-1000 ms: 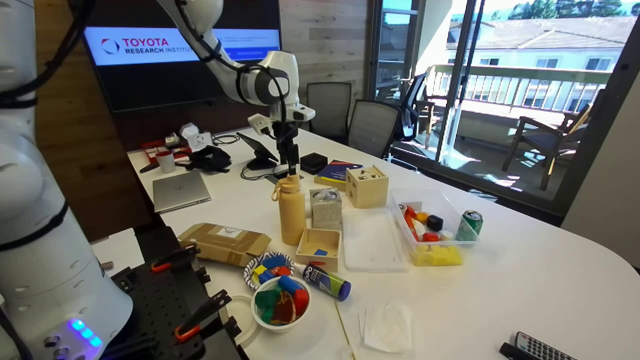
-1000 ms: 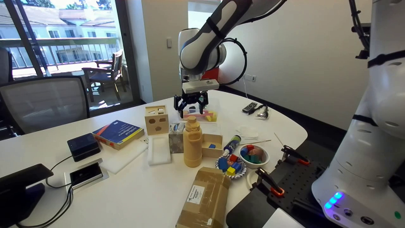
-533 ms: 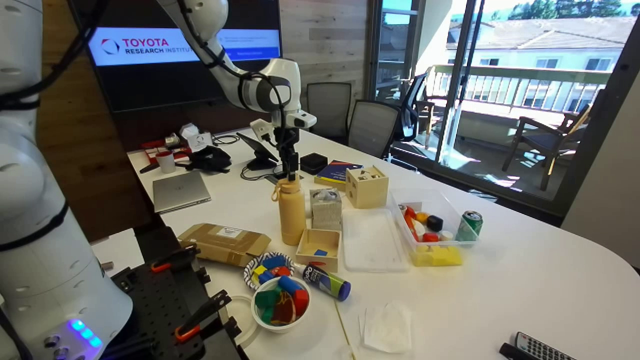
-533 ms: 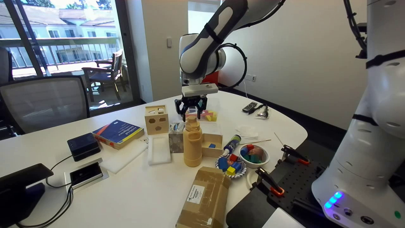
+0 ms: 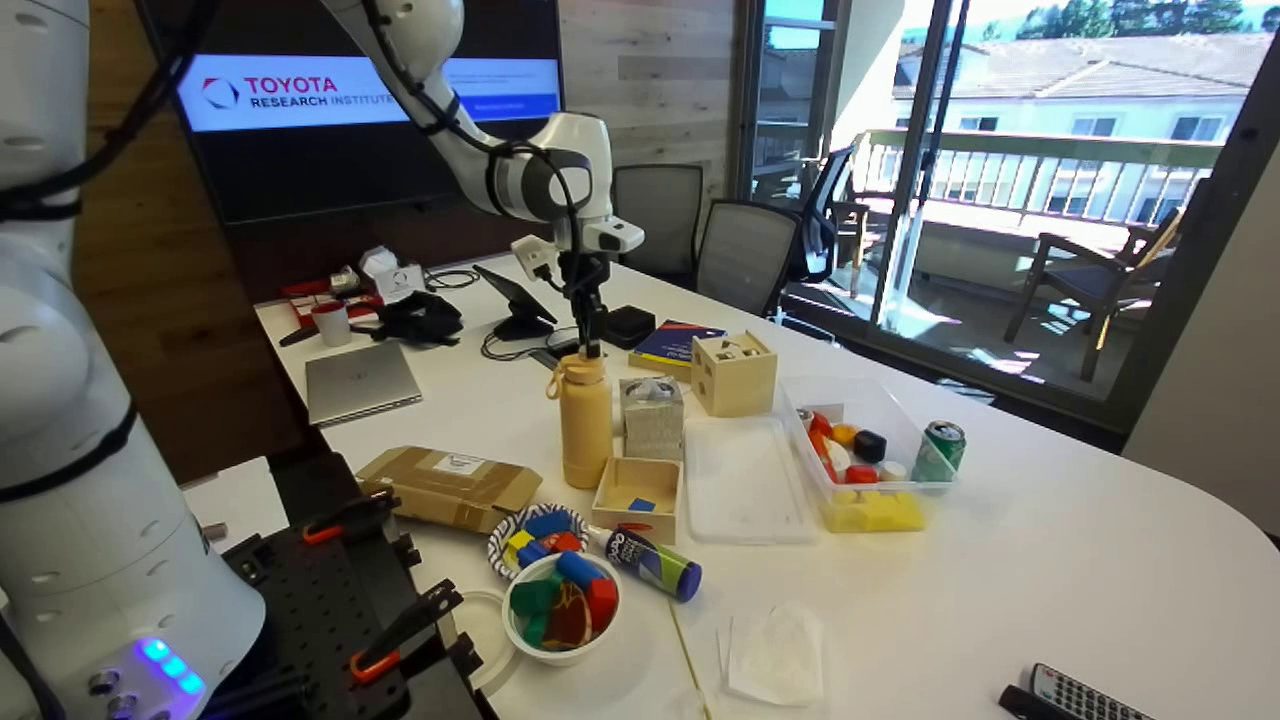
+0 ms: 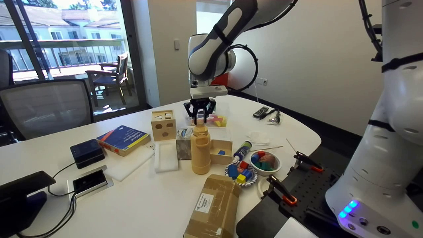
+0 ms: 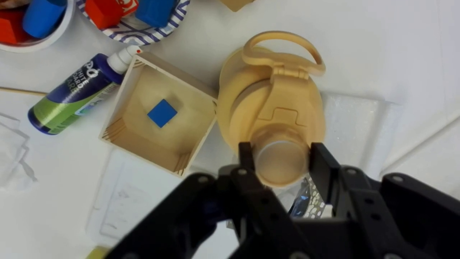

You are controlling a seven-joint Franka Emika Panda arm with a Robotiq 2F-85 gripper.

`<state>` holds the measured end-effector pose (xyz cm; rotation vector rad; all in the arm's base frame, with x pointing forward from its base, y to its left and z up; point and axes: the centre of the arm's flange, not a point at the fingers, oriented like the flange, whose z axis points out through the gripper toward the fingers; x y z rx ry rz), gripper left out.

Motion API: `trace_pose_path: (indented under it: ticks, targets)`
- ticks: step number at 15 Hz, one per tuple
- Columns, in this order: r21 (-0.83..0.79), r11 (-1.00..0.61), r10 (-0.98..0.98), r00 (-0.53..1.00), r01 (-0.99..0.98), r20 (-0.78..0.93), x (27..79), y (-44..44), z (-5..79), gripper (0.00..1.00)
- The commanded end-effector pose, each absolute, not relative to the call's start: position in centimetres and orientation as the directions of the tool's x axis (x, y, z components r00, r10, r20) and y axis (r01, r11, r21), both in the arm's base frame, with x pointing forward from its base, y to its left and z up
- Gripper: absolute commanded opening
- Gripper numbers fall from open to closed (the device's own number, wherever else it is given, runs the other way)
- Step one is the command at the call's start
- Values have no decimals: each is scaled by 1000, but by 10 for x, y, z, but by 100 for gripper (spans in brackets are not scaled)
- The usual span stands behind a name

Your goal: Twist the bottle on the table

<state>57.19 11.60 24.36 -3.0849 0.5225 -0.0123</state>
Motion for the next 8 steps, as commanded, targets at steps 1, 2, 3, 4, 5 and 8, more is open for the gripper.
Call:
trace_pose_path:
  ticks: [1,2,3,4,5,8]
  targets:
    - [0,-941,-340,941,-340,-3,582,123,242,18]
    - [4,-941,-338,941,-338,-12,582,125,243,18]
    - [9,-939,-344,939,-344,-27,581,129,243,18]
    - [16,-937,-348,937,-348,-38,580,132,242,18]
    - [27,-931,-364,930,-363,-44,579,135,240,18]
    - [40,-903,-430,901,-428,-58,577,139,237,18]
